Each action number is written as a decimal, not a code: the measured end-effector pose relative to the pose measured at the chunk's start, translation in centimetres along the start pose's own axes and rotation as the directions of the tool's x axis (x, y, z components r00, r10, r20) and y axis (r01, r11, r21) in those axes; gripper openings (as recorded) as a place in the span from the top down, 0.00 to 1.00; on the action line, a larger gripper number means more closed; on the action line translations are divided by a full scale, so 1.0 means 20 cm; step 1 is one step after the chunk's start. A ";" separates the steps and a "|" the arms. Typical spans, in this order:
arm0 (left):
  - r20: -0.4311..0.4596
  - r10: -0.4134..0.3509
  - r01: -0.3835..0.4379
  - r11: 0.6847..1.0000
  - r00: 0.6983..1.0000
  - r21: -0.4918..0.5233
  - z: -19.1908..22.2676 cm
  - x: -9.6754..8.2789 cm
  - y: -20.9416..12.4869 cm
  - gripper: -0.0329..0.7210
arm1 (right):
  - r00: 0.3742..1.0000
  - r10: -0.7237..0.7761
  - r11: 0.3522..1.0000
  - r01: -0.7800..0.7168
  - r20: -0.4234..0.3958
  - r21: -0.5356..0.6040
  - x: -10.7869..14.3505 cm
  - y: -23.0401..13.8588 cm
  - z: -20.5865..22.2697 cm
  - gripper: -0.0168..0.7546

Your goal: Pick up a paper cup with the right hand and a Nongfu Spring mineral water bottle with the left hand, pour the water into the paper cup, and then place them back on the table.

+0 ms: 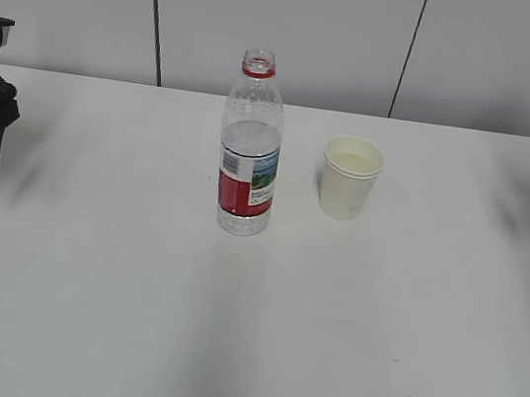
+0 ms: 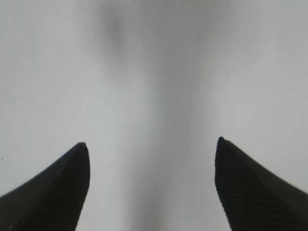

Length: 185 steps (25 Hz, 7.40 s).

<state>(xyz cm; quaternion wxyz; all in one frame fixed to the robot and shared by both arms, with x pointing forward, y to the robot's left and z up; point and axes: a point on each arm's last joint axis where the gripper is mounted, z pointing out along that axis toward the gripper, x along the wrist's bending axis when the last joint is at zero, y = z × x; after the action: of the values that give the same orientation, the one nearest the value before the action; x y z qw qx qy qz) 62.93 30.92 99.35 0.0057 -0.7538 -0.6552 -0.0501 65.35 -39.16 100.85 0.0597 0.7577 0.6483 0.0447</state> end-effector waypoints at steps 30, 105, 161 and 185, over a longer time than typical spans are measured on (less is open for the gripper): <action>0.063 -0.029 0.036 0.994 0.998 -0.100 -0.42 -0.09 -0.63 0.26 | 0.970 -0.200 0.973 0.181 -0.136 -0.139 0.12 -0.67 -0.53 0.22; 0.057 -0.033 0.066 0.628 0.998 -0.776 -0.48 -0.29 -1.79 0.32 | 0.926 -0.364 0.876 0.303 -0.102 -0.376 0.23 -1.62 -0.38 0.22; 0.037 -0.014 0.039 0.470 0.999 -0.882 -0.49 -0.31 -1.97 0.35 | 0.940 -0.339 0.602 0.203 -0.017 -0.772 0.24 -2.06 -0.42 0.22; 0.033 -0.016 0.037 0.472 0.999 -0.881 -0.49 -0.31 -1.97 0.35 | 0.939 -0.327 0.558 0.280 0.103 -0.781 0.20 -2.09 -0.45 0.22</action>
<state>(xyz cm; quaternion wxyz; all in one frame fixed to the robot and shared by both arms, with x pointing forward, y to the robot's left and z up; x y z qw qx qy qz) 22.50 29.57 106.32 -0.3896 -0.6400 -0.5479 -0.3721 23.85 -28.54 103.50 0.3745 0.5295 0.6845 0.3330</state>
